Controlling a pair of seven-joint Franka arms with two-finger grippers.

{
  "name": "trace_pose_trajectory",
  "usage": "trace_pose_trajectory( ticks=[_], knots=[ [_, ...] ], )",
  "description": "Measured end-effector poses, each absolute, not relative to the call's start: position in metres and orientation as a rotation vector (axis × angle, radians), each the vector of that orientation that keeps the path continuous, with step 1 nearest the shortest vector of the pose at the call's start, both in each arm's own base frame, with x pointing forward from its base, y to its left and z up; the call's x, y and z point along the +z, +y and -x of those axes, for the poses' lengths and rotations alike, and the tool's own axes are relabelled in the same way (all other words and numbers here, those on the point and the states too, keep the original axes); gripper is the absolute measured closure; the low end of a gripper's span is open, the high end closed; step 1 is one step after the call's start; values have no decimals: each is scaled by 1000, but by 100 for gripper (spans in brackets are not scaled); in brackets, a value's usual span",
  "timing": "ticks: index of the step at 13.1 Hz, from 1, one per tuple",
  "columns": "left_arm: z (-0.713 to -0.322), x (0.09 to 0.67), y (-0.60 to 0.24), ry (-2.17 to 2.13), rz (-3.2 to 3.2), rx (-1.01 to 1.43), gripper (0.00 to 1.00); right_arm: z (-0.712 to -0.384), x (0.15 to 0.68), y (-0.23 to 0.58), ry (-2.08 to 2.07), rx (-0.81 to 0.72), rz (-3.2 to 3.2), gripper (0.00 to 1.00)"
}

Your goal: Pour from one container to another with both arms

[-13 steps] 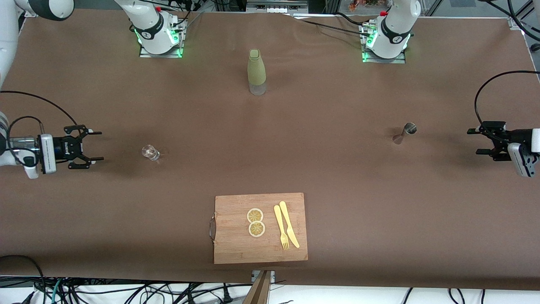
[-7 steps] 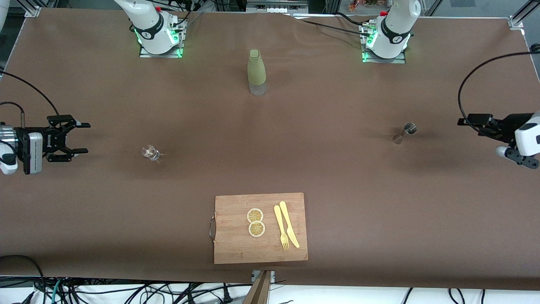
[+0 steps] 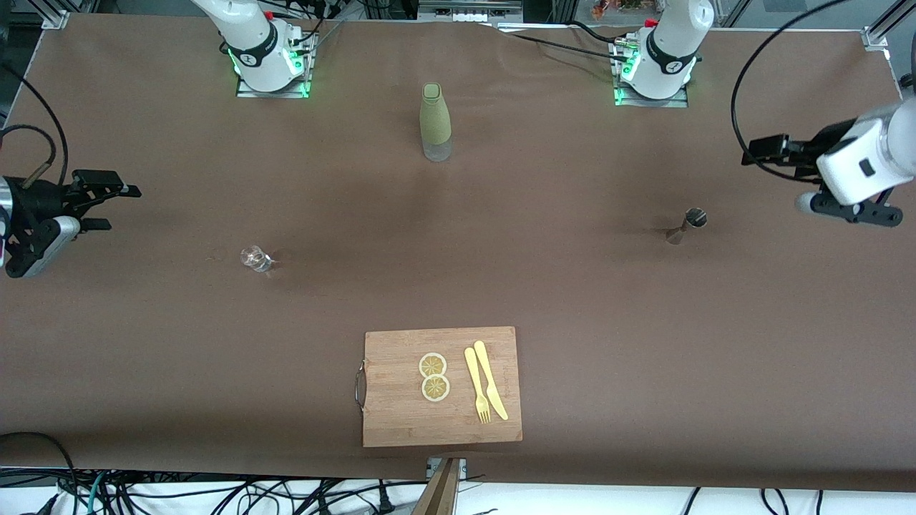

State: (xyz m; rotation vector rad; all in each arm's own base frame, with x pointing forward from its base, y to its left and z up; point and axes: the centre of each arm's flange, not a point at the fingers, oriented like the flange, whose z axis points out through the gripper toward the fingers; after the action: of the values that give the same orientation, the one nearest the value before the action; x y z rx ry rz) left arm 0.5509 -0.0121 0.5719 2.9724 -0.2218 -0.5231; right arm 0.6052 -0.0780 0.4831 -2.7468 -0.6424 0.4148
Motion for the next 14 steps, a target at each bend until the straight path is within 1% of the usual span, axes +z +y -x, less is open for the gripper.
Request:
trace_pose_trajectory(
  ticks=[3,4,6,8,10,12,14],
  knots=[
    [-548,582,-16,-240,-2980,-481,0,-597,514,-47,-320,466,2967,0],
    [-549,582,-27,-250,-2986,-467,0,-597,521,-38,-256,441,3022,0],
    [-552,586,-49,-210,-3009,-428,0,-596,537,-35,-187,323,3101,0],
    [-553,591,-48,-166,-3018,-407,0,-589,557,-48,-87,188,3139,0],
    [-555,593,-38,-135,-3020,-393,0,-577,576,-56,25,94,3141,0],
    [-558,599,-35,-124,-3025,-347,0,-562,582,-53,73,71,3133,0],
    [-559,609,-34,-120,-3030,-308,0,-556,574,-48,75,86,3118,0]
  ],
)
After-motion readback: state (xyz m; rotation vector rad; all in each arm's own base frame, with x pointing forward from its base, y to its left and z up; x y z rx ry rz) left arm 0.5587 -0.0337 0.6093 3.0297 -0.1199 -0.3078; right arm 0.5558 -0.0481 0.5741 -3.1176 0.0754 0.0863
